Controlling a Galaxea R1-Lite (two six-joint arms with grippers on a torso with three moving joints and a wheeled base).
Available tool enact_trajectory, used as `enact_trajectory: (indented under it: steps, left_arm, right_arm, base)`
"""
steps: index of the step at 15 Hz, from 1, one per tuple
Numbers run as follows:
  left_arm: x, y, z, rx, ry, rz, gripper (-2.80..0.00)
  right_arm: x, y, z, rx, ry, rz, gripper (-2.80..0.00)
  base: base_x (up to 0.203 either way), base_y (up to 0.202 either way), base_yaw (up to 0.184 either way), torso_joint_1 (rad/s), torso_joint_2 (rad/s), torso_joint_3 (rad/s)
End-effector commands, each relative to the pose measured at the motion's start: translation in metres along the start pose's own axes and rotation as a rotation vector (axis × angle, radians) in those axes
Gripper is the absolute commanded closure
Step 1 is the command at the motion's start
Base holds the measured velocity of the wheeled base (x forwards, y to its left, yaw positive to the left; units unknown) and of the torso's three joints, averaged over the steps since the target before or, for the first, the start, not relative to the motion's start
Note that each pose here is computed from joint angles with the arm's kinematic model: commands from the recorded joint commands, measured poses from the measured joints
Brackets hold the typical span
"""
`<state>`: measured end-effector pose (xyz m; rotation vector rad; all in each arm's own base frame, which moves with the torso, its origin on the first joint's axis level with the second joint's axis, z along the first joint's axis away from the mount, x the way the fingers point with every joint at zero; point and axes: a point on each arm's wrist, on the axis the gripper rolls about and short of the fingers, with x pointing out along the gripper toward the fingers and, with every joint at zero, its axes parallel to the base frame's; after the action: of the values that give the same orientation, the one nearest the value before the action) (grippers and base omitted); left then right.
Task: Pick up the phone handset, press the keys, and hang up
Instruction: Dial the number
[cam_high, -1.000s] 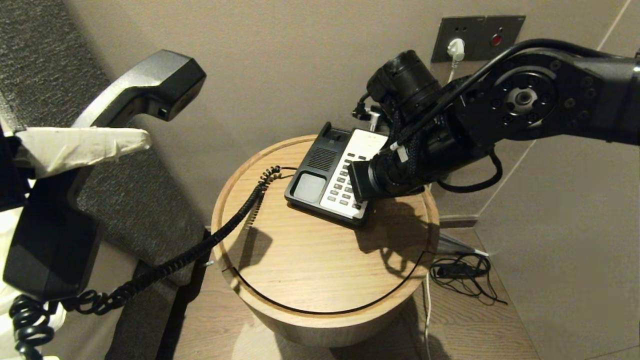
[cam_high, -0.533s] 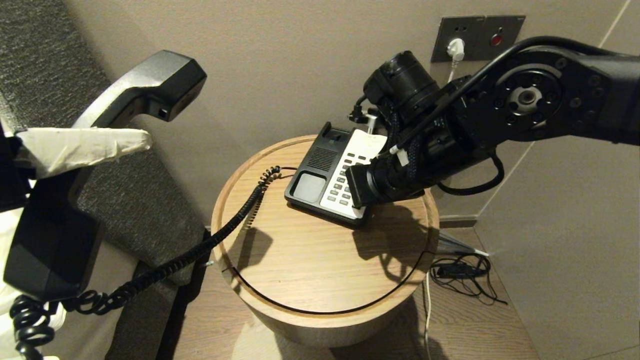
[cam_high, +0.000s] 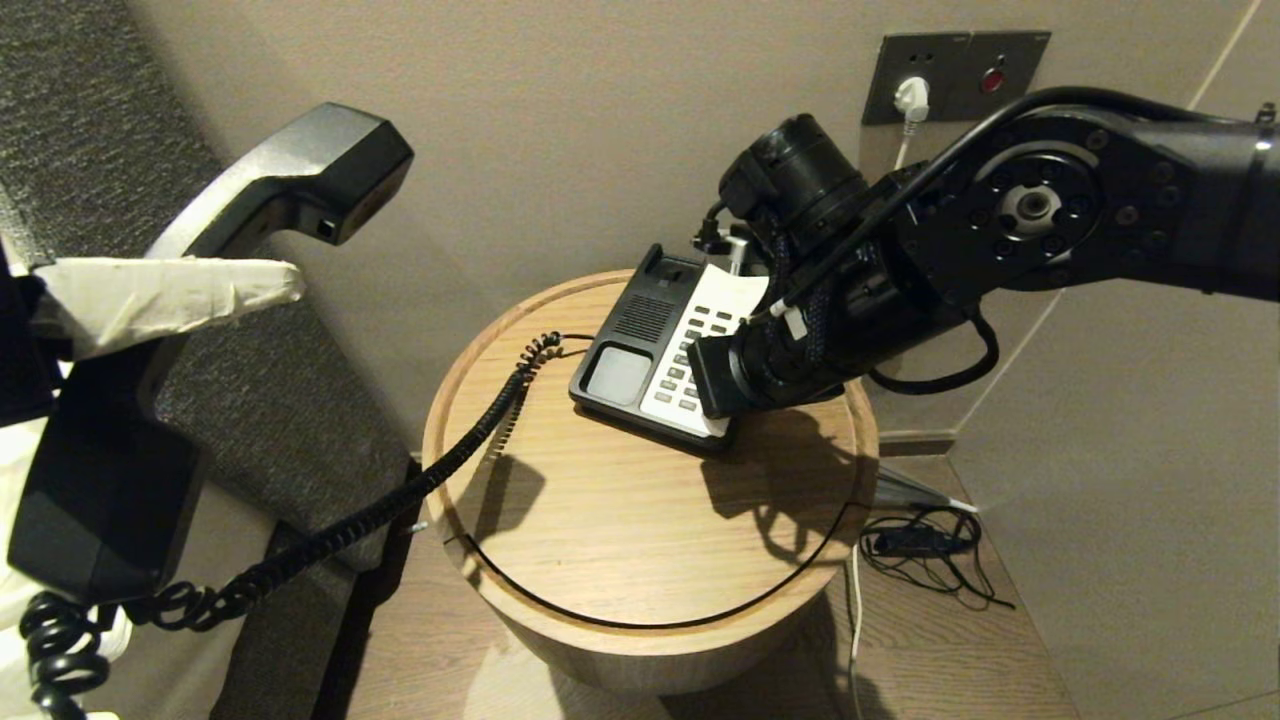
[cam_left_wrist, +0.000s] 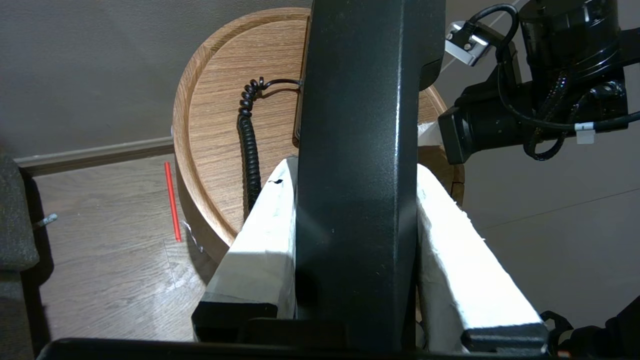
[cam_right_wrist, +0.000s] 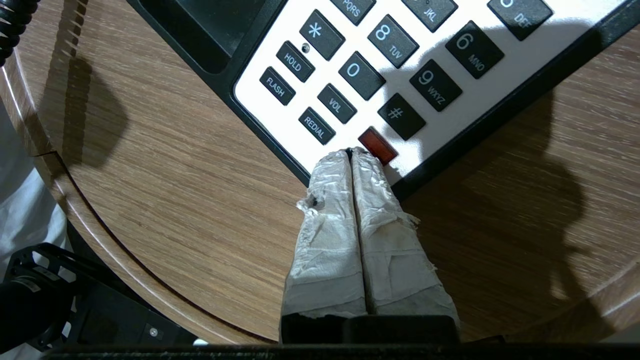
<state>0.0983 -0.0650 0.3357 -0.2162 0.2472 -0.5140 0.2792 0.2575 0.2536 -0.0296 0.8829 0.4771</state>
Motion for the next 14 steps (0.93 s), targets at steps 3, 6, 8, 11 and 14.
enact_trajectory:
  steps: [3,6,8,11,14]
  left_arm:
    - [-0.001,0.0,-0.001,-0.002,0.001,0.001,0.0]
    - [0.0,0.0,-0.001,-0.002,0.005,0.001,0.0]
    - [-0.001,0.001,-0.001,-0.003,0.003,0.002,0.0]
    - [-0.001,0.0,-0.001,-0.002,0.003,0.0,0.0]
    - [-0.001,0.0,-0.001,-0.002,0.002,0.0,0.0]
  right_arm:
    - [0.004,0.0,-0.001,-0.001,0.011,-0.005,0.0]
    - [0.003,-0.001,-0.001,0.0,0.012,-0.007,0.0]
    - [0.003,-0.001,-0.001,0.0,0.008,-0.01,0.0]
    - [-0.001,0.0,0.001,0.001,-0.011,-0.002,0.0]
    - [-0.011,0.003,0.001,-0.003,-0.028,0.013,0.0]
  base:
    - [0.0,0.0,0.0,0.0,0.0,0.0]
    - [0.0,0.0,0.0,0.0,0.0,0.0]
    - [0.0,0.0,0.0,0.0,0.0,0.0]
    - [0.0,0.0,0.0,0.0,0.0,0.0]
    - [0.0,0.0,0.0,0.0,0.0,0.0]
